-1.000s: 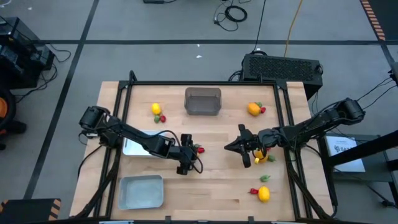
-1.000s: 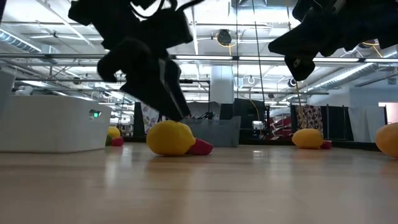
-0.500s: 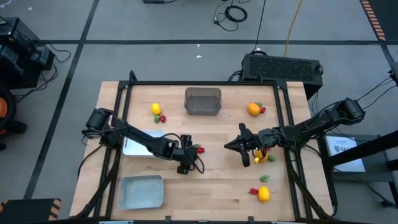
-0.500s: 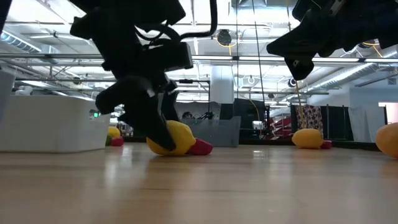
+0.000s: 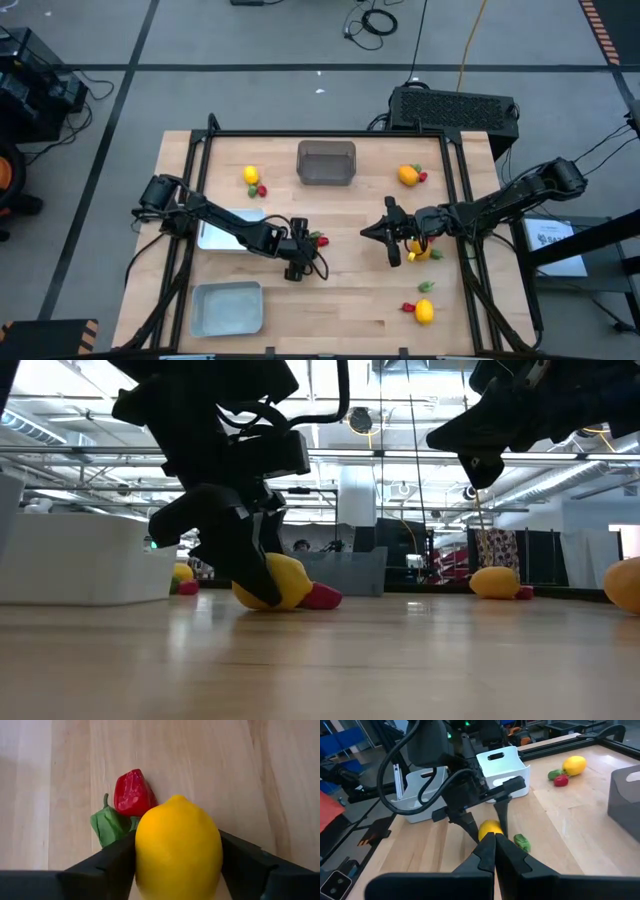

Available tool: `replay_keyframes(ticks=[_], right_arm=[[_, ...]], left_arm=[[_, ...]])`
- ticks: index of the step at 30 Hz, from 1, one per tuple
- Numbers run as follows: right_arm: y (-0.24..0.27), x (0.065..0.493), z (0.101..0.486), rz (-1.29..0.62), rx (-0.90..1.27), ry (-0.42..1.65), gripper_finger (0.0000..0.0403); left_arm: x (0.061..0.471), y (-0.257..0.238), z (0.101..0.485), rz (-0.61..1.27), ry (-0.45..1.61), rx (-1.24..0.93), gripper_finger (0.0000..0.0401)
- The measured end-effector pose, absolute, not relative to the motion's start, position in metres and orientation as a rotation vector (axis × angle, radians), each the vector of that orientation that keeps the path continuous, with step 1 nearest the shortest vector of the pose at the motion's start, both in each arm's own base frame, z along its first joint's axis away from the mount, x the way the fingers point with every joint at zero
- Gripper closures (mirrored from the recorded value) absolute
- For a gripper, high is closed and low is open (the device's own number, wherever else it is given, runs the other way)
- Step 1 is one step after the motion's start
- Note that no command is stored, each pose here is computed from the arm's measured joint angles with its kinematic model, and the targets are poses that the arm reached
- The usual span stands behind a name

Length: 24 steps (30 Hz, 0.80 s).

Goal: Sort produce into baskets
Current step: Put the lemon into the white bin

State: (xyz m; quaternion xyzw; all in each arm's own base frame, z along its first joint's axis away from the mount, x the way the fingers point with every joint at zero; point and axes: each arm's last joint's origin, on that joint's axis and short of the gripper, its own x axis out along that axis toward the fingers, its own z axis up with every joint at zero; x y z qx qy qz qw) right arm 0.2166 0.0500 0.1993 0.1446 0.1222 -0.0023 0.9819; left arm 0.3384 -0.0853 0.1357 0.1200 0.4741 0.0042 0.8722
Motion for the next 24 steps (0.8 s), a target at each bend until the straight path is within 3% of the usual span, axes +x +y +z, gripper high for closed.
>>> replay_keyframes(ticks=[5,13,19,24], right_arm=[[0.05,0.217,0.2,-0.004,0.293,0.238,0.0403],[0.05,0.217,0.2,-0.003,0.293,0.237,0.0403],[0.05,0.217,0.2,-0.001,0.281,0.233,0.0403],[0.05,0.217,0.201,-0.011,0.248,0.23,0.0403]], left_arm=[[0.334,-0.084,0.147,0.001,1.047,0.282,0.0188],[0.303,-0.069,0.23,0.114,1.026,0.348,0.017],[0.247,-0.047,0.271,0.291,1.086,0.122,0.0169],[0.211,-0.039,0.27,0.417,1.191,-0.05,0.0169]])
